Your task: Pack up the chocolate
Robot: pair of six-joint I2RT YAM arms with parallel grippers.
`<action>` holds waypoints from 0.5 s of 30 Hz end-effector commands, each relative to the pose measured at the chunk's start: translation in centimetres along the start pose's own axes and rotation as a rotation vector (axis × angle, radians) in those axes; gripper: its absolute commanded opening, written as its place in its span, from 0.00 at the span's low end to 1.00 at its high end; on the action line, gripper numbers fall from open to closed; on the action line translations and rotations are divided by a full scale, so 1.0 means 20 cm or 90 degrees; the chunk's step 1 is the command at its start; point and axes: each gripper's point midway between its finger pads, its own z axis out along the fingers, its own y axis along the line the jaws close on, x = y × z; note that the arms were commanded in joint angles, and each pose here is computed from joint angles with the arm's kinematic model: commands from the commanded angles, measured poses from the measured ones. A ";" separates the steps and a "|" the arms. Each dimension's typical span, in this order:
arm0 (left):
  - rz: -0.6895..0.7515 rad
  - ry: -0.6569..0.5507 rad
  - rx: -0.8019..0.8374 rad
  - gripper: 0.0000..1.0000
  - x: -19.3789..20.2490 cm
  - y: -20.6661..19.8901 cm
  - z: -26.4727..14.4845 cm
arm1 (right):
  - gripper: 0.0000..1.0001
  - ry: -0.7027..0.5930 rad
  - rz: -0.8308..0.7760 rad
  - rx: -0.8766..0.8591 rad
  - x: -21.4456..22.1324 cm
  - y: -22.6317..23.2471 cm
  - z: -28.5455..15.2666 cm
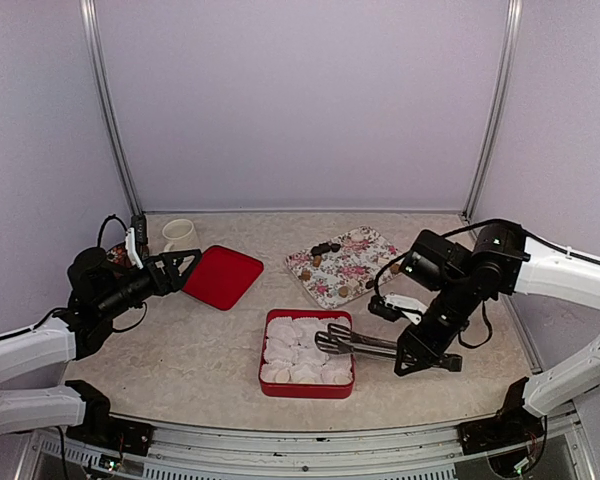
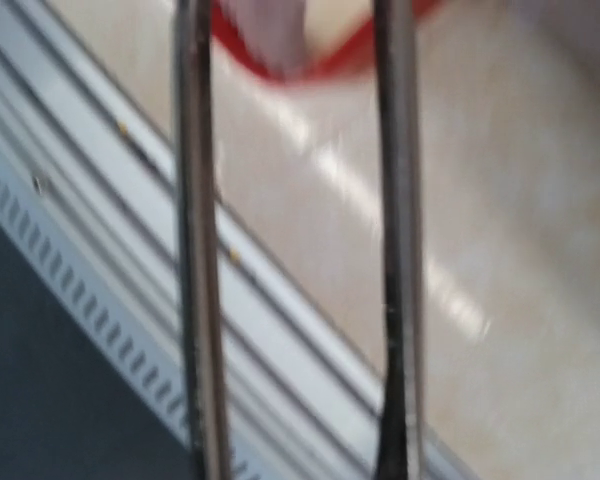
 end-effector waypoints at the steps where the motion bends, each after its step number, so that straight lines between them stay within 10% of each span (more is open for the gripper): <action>1: 0.014 -0.017 0.005 0.99 -0.04 -0.01 0.01 | 0.33 -0.147 -0.020 0.029 -0.25 0.01 -0.14; 15: 0.009 -0.021 0.007 0.99 -0.05 0.00 0.02 | 0.35 -0.381 0.104 0.184 -0.61 -0.67 -0.41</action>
